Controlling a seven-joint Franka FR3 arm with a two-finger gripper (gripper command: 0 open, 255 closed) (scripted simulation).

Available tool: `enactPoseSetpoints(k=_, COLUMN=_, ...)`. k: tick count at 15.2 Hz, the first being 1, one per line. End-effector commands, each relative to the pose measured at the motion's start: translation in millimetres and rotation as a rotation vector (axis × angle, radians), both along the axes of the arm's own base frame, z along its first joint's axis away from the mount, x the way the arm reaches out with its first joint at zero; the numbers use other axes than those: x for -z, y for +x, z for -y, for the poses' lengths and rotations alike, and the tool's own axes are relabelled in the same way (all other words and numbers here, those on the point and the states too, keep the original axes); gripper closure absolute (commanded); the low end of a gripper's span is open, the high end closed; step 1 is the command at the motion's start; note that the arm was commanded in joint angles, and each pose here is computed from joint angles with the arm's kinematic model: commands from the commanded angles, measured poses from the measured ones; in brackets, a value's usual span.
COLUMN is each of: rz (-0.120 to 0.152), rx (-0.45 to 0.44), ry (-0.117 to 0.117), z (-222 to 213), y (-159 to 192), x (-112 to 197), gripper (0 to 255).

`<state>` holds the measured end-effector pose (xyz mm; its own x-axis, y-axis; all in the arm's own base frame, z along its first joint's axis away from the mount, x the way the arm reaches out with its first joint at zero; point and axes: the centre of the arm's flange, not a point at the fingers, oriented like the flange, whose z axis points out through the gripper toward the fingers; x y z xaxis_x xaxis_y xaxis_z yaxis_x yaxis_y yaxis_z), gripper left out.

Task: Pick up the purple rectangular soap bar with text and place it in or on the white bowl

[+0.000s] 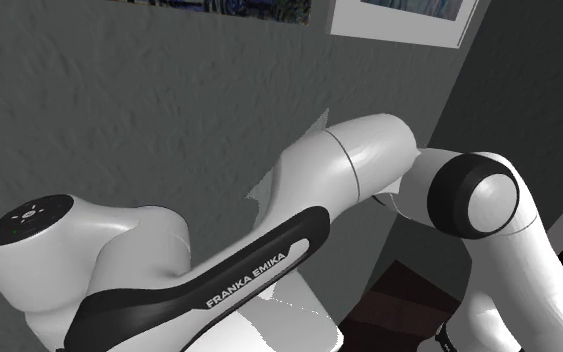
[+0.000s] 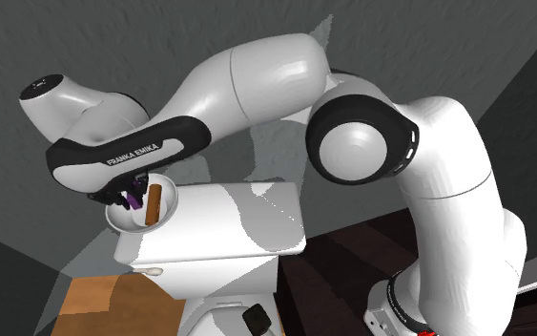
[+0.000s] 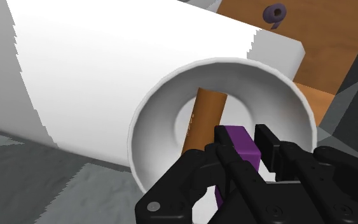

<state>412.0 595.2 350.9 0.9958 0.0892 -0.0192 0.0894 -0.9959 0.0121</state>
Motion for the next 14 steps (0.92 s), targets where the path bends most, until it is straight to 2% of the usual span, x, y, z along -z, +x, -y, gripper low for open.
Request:
enactPoseSetpoints(k=1, rz=0.0, rx=0.0, ry=0.001, z=-0.2, y=0.1, x=12.9, gripper=255)
enactPoseSetpoints(k=9, rz=0.0, rx=0.0, ry=0.001, z=-0.2, y=0.1, x=12.9, gripper=255)
enactPoseSetpoints(k=10, rz=0.0, rx=0.0, ry=0.001, z=-0.2, y=0.2, x=12.9, gripper=0)
enactPoseSetpoints(k=14, rz=0.0, rx=0.0, ry=0.001, z=-0.2, y=0.2, x=12.9, gripper=0)
